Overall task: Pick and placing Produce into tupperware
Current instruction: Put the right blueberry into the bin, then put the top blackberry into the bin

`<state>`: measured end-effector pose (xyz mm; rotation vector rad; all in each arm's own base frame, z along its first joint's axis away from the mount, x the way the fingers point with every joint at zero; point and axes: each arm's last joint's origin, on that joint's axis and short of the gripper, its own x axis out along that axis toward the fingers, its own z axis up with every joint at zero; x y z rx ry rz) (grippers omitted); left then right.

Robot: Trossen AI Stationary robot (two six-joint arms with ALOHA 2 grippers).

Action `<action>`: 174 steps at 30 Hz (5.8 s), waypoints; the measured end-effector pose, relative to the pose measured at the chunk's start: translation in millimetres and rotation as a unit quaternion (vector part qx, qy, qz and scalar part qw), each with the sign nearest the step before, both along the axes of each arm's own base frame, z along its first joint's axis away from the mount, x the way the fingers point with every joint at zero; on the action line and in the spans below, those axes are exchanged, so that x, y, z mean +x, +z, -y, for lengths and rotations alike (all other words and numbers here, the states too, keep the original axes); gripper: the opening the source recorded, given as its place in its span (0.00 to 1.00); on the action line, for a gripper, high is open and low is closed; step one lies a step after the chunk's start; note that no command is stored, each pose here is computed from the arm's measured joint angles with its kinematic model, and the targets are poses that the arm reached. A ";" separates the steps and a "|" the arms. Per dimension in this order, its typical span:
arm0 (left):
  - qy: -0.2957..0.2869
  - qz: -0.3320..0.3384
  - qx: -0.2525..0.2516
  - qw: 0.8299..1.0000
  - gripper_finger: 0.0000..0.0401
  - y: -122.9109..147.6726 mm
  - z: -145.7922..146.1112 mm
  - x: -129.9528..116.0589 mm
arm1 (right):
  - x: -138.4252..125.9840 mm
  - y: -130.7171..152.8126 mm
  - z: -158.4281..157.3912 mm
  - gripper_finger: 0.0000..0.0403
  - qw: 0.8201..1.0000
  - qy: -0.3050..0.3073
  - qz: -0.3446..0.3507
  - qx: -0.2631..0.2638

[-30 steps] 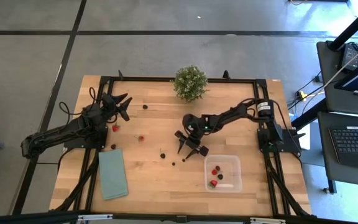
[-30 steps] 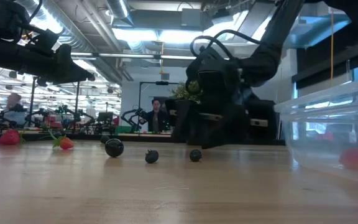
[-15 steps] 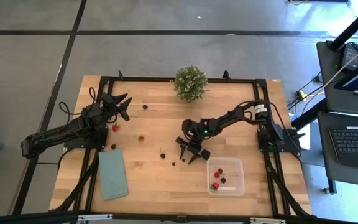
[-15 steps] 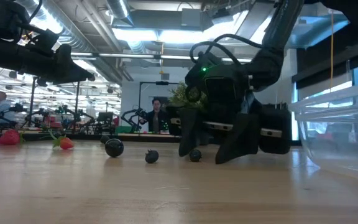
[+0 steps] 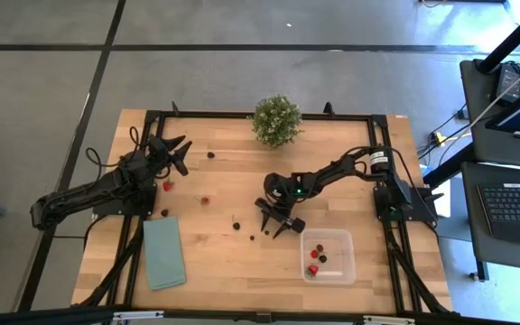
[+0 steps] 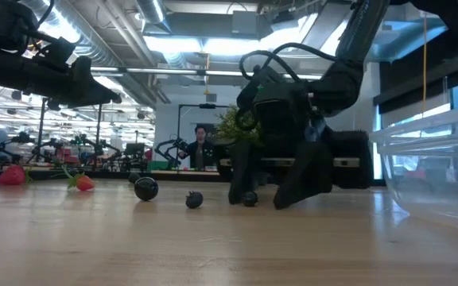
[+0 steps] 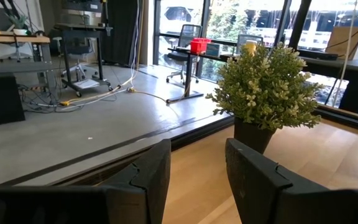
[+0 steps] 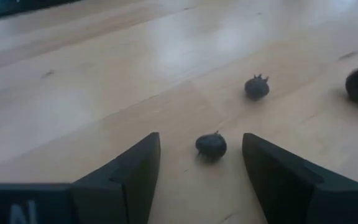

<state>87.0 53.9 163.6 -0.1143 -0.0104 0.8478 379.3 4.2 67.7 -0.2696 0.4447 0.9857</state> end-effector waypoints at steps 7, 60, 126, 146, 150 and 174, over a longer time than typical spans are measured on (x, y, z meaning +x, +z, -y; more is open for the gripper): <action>0.000 0.000 0.000 1.000 0.36 0.1 0.0 0.0 | 2.3 1.6 0.1 0.57 1.000 -0.022 -0.012 0.016; 0.000 0.000 0.000 1.000 0.36 0.0 0.0 0.0 | -1.0 -3.8 -19.9 0.14 0.991 -0.091 -0.083 -0.048; -0.010 -0.001 -0.005 1.000 0.36 -0.6 0.2 0.8 | -134.2 90.4 -161.5 0.19 0.698 -0.570 -0.431 -0.034; -0.010 -0.001 -0.005 1.000 0.36 -0.6 0.2 0.9 | -128.1 158.4 -158.6 0.55 0.718 -0.545 -0.426 -0.079; -0.009 -0.001 -0.005 1.000 0.36 -0.7 0.2 0.8 | -128.1 220.9 -144.5 0.56 0.746 -0.582 -0.308 -0.102; -0.009 0.003 -0.003 1.000 0.36 0.2 0.2 0.8 | -167.0 292.8 -37.9 0.56 0.805 -0.575 0.131 -0.064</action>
